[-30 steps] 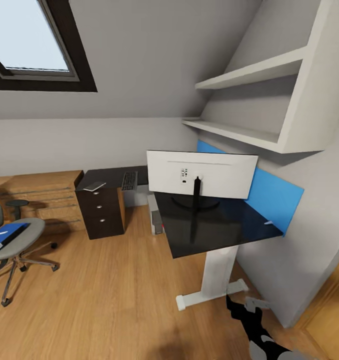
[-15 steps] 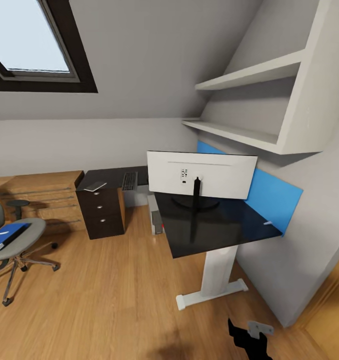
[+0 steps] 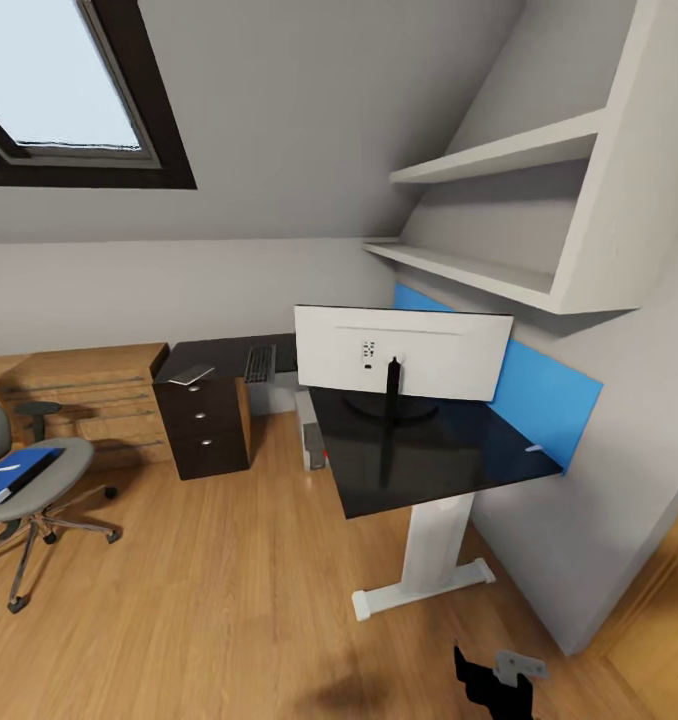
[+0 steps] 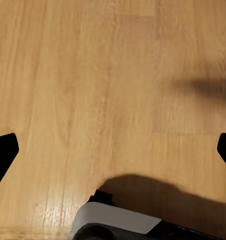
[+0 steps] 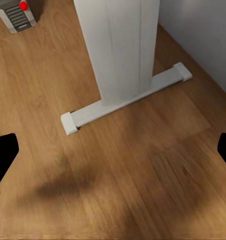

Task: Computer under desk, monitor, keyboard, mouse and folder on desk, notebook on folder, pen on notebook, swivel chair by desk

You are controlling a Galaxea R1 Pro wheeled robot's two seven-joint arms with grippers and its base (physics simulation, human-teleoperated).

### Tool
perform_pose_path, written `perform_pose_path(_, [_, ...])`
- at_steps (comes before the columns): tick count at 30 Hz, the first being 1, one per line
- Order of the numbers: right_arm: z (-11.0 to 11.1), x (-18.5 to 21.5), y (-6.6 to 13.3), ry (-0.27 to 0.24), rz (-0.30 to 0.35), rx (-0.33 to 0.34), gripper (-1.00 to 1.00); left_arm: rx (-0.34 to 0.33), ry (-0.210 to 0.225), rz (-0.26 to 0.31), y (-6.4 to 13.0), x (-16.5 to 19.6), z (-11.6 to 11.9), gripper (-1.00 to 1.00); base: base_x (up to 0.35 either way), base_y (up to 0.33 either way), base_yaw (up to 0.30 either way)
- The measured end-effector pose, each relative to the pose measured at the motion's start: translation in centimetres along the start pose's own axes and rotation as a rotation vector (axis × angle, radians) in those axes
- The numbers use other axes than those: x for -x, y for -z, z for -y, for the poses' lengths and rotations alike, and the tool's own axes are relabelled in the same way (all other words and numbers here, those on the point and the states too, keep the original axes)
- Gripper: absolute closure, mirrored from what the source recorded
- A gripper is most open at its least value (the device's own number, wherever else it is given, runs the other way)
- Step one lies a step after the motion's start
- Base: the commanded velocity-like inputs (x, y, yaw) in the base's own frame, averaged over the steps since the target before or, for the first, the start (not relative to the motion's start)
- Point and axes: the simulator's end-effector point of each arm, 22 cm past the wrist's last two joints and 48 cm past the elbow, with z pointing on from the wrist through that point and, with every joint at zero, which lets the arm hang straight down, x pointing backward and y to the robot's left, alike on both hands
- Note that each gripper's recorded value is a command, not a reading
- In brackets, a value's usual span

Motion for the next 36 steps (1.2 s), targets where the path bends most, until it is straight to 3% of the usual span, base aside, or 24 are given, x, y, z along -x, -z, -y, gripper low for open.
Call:
perform_pose_path(5, [0.3,-1.9,1.4,0.001,-0.032,-0.005,-1.00,-0.007,-0.006,-0.047,0.3,-0.1,0.3,-1.00,0.000,0.000,0.000])
perform_pose_path(17, [0.8,-3.2,2.9,0.003,-0.057,-0.011,-1.00,-0.003,0.003,-0.063,1.1,0.0,-0.1,-1.00,0.000,0.000,0.000])
perform_pose_path(24, [0.8,-3.3,3.0,0.003,-0.058,-0.011,-1.00,0.008,0.051,-0.017,1.1,0.7,-0.4,-1.00,0.000,0.000,0.000])
perform_pose_path(36, [0.8,-3.3,3.0,0.004,-0.059,-0.011,-1.00,0.023,0.059,0.006,1.4,-0.3,-1.1,-1.00,0.000,0.000,0.000])
